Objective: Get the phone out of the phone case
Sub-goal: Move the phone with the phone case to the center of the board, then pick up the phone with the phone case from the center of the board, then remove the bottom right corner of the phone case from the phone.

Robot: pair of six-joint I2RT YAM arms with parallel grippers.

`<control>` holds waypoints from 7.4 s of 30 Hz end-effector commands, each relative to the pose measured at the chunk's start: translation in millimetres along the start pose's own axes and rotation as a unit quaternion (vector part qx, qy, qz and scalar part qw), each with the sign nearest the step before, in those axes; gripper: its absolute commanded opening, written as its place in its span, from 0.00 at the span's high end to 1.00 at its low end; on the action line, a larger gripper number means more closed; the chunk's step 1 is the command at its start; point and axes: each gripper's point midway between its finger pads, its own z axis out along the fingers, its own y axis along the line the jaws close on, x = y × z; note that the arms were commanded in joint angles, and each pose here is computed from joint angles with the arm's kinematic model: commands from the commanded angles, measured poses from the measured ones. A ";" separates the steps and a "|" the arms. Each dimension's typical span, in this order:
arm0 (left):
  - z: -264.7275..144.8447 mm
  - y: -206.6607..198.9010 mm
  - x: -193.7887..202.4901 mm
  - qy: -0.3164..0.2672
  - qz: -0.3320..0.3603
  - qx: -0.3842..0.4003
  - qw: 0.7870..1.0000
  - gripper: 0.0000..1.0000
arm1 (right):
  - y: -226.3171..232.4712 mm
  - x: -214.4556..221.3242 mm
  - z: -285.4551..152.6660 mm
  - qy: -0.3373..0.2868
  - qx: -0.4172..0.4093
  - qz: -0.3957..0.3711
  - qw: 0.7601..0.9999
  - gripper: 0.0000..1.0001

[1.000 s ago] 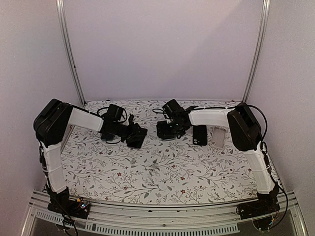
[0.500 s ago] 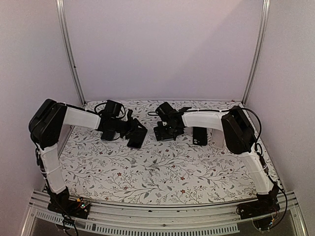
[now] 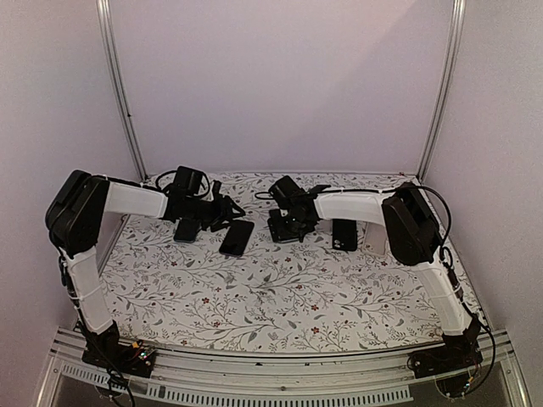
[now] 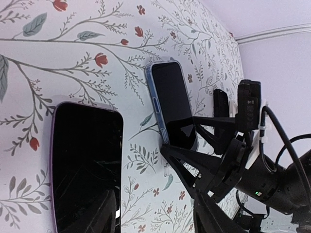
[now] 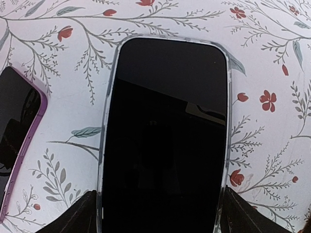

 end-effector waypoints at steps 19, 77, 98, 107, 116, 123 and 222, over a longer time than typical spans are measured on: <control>41.4 -34.5 7.6 0.031 -0.060 0.069 0.995 0.45 | 8.5 11.2 -41.1 -0.014 -0.115 0.039 0.993 0.47; 26.5 -117.9 -12.0 0.001 0.002 0.190 0.982 1.00 | 32.5 0.5 -151.8 -0.099 -0.372 0.049 0.922 0.01; -70.1 -118.1 -8.8 -0.006 -0.020 0.324 0.946 1.00 | 49.8 4.0 -221.7 -0.126 -0.525 0.105 0.835 0.04; -82.3 -117.3 -9.2 -0.005 -0.030 0.341 0.939 1.00 | 53.6 14.0 -223.0 -0.113 -0.556 0.123 0.814 0.09; -86.4 -121.6 -11.0 -0.006 -0.028 0.355 0.935 1.00 | 64.2 15.7 -221.7 -0.104 -0.589 0.134 0.790 0.21; -88.8 -123.7 -9.1 -0.004 -0.033 0.362 0.931 1.00 | 74.4 12.9 -224.0 -0.104 -0.604 0.131 0.779 0.31; -143.6 -182.8 -24.2 -0.021 -0.128 0.466 0.875 1.00 | 110.9 -42.0 -335.5 -0.217 -0.677 -0.009 0.703 0.59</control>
